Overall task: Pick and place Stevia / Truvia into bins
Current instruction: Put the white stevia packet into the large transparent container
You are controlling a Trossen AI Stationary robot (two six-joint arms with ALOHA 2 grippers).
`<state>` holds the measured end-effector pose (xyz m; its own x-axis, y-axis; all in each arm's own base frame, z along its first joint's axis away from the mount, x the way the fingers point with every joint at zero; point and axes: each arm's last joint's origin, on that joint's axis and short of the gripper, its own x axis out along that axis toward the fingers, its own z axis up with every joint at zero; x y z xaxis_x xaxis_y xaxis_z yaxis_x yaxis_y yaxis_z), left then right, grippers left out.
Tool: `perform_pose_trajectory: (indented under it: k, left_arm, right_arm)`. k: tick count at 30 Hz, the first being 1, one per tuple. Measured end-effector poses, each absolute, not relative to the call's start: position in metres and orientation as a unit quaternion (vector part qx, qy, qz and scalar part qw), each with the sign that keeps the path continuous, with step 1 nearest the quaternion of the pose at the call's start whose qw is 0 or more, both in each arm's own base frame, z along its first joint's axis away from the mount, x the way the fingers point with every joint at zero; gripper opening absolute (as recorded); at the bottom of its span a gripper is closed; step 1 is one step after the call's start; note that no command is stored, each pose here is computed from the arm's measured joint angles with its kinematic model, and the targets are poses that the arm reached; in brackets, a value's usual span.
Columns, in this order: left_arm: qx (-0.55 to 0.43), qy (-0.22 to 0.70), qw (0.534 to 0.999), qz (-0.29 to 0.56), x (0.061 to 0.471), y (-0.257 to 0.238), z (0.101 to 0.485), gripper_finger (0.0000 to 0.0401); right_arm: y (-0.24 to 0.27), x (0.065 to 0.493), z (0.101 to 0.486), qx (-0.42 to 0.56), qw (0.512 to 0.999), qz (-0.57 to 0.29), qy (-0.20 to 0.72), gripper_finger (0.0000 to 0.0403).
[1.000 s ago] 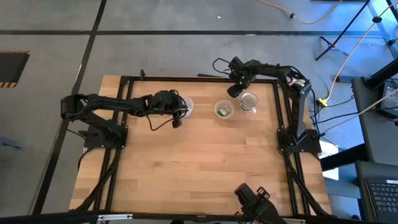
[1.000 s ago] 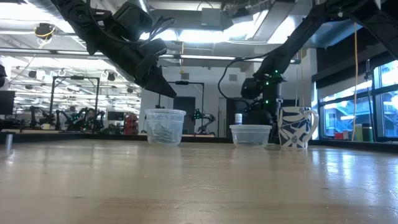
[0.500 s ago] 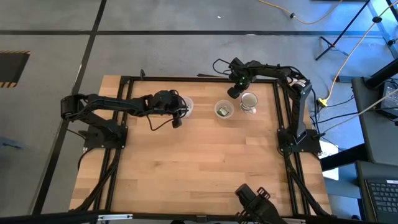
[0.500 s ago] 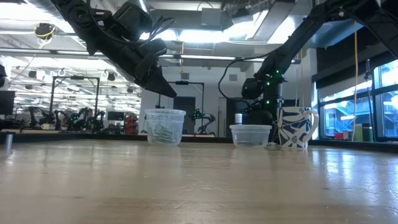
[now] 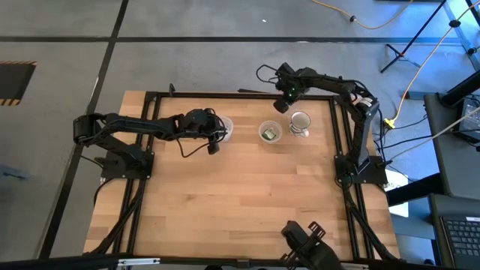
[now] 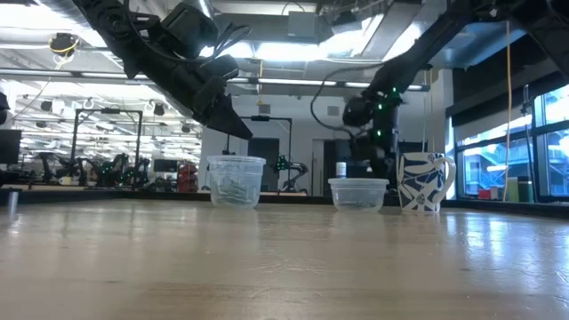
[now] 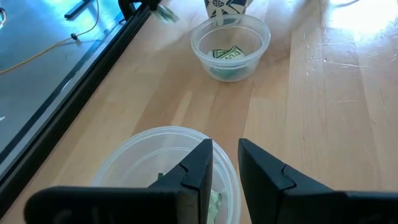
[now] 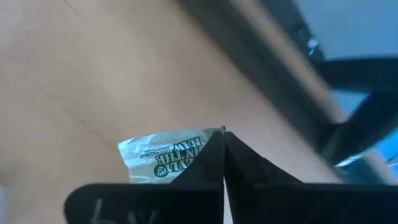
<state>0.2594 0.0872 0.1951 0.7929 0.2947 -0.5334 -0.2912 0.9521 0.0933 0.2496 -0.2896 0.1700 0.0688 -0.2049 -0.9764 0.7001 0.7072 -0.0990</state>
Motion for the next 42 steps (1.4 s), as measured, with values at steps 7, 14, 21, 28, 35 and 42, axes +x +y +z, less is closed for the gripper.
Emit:
perform_pose_trajectory:
  k: [7,14,21,28,35,42]
  left_arm:
    - [0.003,0.282,0.947,0.155,0.259,0.087,0.195,0.0072]
    - [0.041,0.258,0.953,0.152,0.249,0.085,0.215,0.0072]
    - [0.038,0.197,0.964,0.172,0.223,0.081,0.252,0.0072]
    - [0.043,0.175,0.968,0.175,0.201,0.074,0.271,0.0072]
    - [0.031,0.167,0.970,0.174,0.195,0.072,0.275,0.0072]
    - [0.028,0.182,0.968,0.173,0.194,0.071,0.272,0.0072]
  right_arm:
    - [-0.278,0.262,0.222,0.168,0.737,-0.336,0.562,0.0002]
    - [-0.232,0.309,0.251,0.087,0.811,-0.284,0.504,0.0002]
    - [-0.180,0.377,0.254,-0.034,0.894,-0.204,0.396,0.0002]
    - [-0.154,0.417,0.244,-0.096,0.931,-0.172,0.307,0.0002]
    - [-0.155,0.434,0.211,-0.094,0.931,-0.168,0.309,0.0002]
    - [-0.157,0.441,0.181,-0.101,0.921,-0.157,0.341,0.0002]
